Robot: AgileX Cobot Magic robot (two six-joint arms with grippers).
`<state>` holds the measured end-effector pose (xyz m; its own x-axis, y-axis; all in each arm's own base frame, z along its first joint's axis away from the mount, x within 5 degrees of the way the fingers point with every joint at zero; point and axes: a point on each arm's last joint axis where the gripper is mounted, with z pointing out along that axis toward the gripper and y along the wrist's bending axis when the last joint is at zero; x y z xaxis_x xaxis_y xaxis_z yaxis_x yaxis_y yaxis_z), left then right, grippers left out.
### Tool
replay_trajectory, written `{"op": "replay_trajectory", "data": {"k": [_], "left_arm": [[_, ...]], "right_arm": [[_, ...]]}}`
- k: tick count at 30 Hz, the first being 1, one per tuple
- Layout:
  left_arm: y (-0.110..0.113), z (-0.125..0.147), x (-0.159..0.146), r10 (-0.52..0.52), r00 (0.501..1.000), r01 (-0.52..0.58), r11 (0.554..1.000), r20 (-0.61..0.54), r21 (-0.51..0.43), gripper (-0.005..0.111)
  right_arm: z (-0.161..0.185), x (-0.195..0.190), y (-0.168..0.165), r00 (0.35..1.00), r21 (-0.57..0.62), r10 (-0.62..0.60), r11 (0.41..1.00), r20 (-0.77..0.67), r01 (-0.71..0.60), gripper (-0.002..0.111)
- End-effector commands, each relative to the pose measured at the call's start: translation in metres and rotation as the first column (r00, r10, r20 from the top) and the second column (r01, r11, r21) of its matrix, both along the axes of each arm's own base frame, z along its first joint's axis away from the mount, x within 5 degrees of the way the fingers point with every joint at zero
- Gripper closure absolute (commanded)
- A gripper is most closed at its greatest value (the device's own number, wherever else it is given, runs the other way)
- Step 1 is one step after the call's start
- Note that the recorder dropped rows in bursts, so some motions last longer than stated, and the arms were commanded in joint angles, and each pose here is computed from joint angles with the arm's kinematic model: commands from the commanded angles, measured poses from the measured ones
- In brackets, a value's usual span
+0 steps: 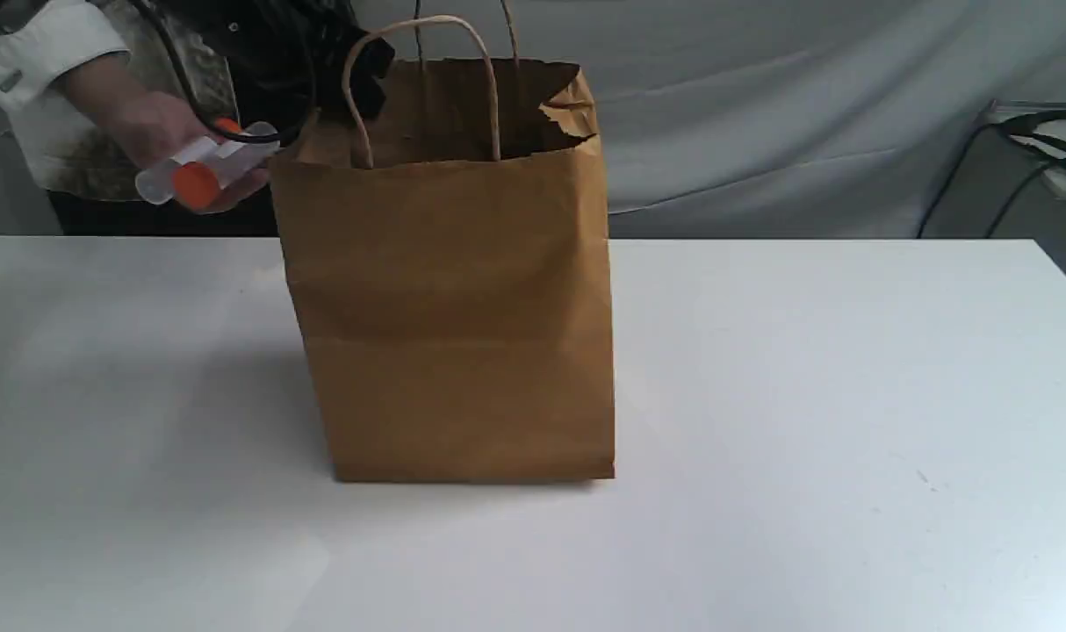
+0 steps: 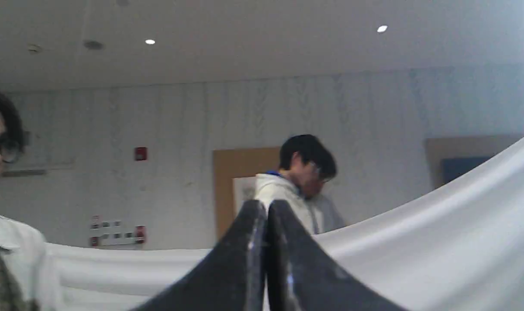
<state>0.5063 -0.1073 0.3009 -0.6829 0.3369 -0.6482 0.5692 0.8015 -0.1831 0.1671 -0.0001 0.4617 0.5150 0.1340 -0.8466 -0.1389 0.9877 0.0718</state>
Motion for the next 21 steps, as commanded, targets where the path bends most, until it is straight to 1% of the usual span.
{"op": "replay_trajectory", "data": {"k": [1, 2, 5, 8, 9, 10, 12, 13, 15, 16, 17, 18, 19, 21], "left_arm": [[-0.003, 0.001, 0.000, 0.005, 1.000, -0.005, 1.000, -0.003, -0.017, 0.107], [-0.003, 0.000, 0.000, 0.006, 1.000, -0.006, 1.000, -0.004, -0.017, 0.107], [-0.004, -0.002, 0.001, 0.005, 1.000, -0.005, 1.000, -0.009, -0.022, 0.107], [-0.004, -0.008, 0.003, 0.018, 0.999, -0.019, 0.999, -0.028, -0.027, 0.107], [-0.004, -0.009, 0.003, 0.018, 0.999, -0.019, 0.999, -0.031, -0.027, 0.107], [-0.004, -0.011, 0.004, 0.017, 0.999, -0.018, 0.999, -0.034, -0.029, 0.107], [-0.005, -0.011, 0.004, 0.017, 0.999, -0.018, 0.999, -0.035, -0.036, 0.107], [-0.005, -0.011, 0.004, 0.016, 0.999, -0.018, 0.999, -0.034, -0.042, 0.107], [-0.005, -0.011, 0.004, 0.018, 0.999, -0.019, 0.999, -0.032, -0.043, 0.107], [-0.005, -0.011, 0.004, 0.019, 0.999, -0.020, 0.999, -0.030, -0.044, 0.107], [-0.004, -0.010, 0.005, 0.023, 0.999, -0.024, 0.999, -0.025, -0.047, 0.107], [-0.003, -0.010, 0.006, 0.027, 0.999, -0.028, 0.998, -0.024, -0.053, 0.107], [-0.002, -0.010, 0.006, 0.028, 0.999, -0.029, 0.998, -0.025, -0.058, 0.107], [0.001, -0.010, 0.006, 0.033, 0.999, -0.035, 0.997, -0.030, -0.062, 0.107]], "right_arm": [[0.021, 0.028, 0.013, 0.986, -0.063, 0.142, 0.987, -0.087, -0.148, 0.108], [0.025, 0.034, 0.016, 0.977, -0.081, 0.183, 0.978, -0.111, -0.193, 0.108], [0.030, 0.054, 0.025, 0.932, -0.072, 0.301, 0.945, -0.202, -0.320, 0.108], [0.023, 0.084, 0.030, 0.859, -0.026, 0.398, 0.904, -0.322, -0.428, 0.108], [0.022, 0.092, 0.032, 0.827, -0.015, 0.437, 0.881, -0.353, -0.472, 0.108], [0.014, 0.107, 0.032, 0.767, 0.022, 0.488, 0.849, -0.417, -0.528, 0.108], [0.007, 0.123, 0.034, 0.642, 0.084, 0.592, 0.764, -0.488, -0.640, 0.108], [-0.001, 0.134, 0.036, 0.536, 0.121, 0.660, 0.682, -0.526, -0.721, 0.108], [-0.015, 0.148, 0.038, 0.380, 0.172, 0.740, 0.550, -0.555, -0.817, 0.108], [-0.023, 0.165, 0.036, 0.357, 0.218, 0.751, 0.546, -0.556, -0.809, 0.108], [-0.033, 0.177, 0.035, 0.312, 0.282, 0.750, 0.547, -0.583, -0.788, 0.105], [-0.045, 0.187, 0.034, 0.289, 0.295, 0.732, 0.555, -0.617, -0.777, 0.102], [-0.055, 0.195, 0.036, 0.266, 0.291, 0.710, 0.558, -0.652, -0.777, 0.095], [-0.071, 0.206, 0.040, 0.231, 0.317, 0.713, 0.546, -0.662, -0.775, 0.082]]}}
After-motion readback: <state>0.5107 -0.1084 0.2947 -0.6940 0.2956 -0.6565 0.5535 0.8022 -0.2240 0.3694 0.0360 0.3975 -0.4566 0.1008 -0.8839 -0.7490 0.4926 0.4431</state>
